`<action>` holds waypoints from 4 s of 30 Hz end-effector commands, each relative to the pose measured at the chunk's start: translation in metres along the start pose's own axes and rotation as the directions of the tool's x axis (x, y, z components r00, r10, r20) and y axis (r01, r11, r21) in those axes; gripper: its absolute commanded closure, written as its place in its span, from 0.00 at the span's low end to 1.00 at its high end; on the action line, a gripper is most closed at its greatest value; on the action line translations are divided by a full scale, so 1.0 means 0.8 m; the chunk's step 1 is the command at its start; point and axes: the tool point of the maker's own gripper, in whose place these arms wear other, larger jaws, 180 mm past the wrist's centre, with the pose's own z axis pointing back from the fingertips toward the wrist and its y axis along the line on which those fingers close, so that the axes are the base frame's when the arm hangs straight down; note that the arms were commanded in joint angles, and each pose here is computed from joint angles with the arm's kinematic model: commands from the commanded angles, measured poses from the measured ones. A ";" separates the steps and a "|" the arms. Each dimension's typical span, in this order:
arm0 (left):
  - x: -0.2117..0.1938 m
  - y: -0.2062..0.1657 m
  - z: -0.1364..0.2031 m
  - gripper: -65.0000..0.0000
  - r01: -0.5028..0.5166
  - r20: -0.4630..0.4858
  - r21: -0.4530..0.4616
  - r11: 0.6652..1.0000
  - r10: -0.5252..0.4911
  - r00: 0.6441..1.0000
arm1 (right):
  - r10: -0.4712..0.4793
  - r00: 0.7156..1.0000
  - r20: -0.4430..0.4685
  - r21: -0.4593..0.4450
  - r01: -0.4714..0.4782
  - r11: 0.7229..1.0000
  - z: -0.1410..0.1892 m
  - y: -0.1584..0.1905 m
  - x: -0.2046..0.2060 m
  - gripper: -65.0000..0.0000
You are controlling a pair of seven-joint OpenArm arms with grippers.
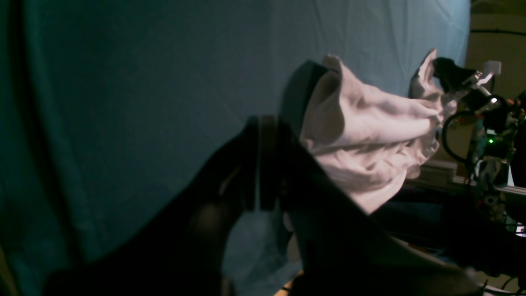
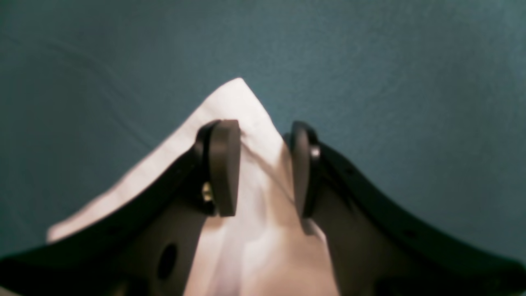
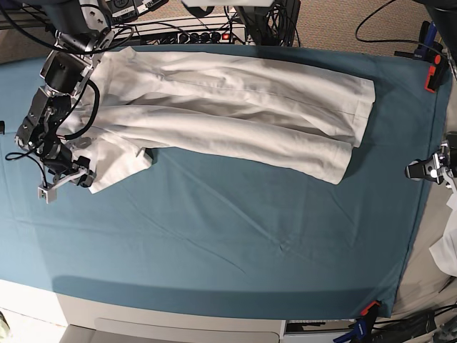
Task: Fold the T-shirt properly
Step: 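Grasp the collar end of the folded shirt with the right gripper and tuck it, then move the left gripper to the hem end of the folded shirt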
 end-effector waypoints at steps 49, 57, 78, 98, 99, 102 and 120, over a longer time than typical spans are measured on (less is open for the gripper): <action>0.024 -0.007 0.018 0.96 0.035 0.047 0.001 0.999 -0.035 0.998 | 0.458 0.888 0.043 0.270 -0.451 0.851 0.254 0.176 -0.160 1.00; 0.024 -0.007 0.018 0.96 0.035 0.047 0.001 0.999 -0.035 0.998 | 0.479 0.877 -0.038 0.319 -0.443 0.838 0.263 0.175 -0.192 1.00; -0.021 0.000 -0.013 0.39 -0.009 -0.035 -0.016 1.000 0.008 0.999 | 0.249 0.907 0.340 -0.002 -0.264 0.964 0.286 0.132 -0.061 0.55; -0.118 -0.036 -0.120 0.39 -0.046 -0.280 -0.118 0.992 0.011 0.960 | 0.198 0.911 0.362 -0.139 -0.157 0.978 0.284 0.097 -0.050 0.55; -0.119 -0.033 -0.117 0.39 -0.046 -0.281 -0.112 0.993 0.013 0.960 | 0.198 0.911 0.362 -0.139 -0.157 0.978 0.284 0.097 -0.050 0.55; -0.121 -0.024 -0.108 0.39 -0.048 -0.283 -0.091 0.995 0.020 0.959 | 0.197 0.910 0.365 -0.138 -0.156 0.978 0.284 0.098 -0.049 0.55; -0.126 -0.046 -0.095 0.44 0.123 -0.303 -0.120 0.985 -0.155 0.940 | 0.197 0.910 0.365 -0.137 -0.157 0.978 0.284 0.098 -0.049 0.55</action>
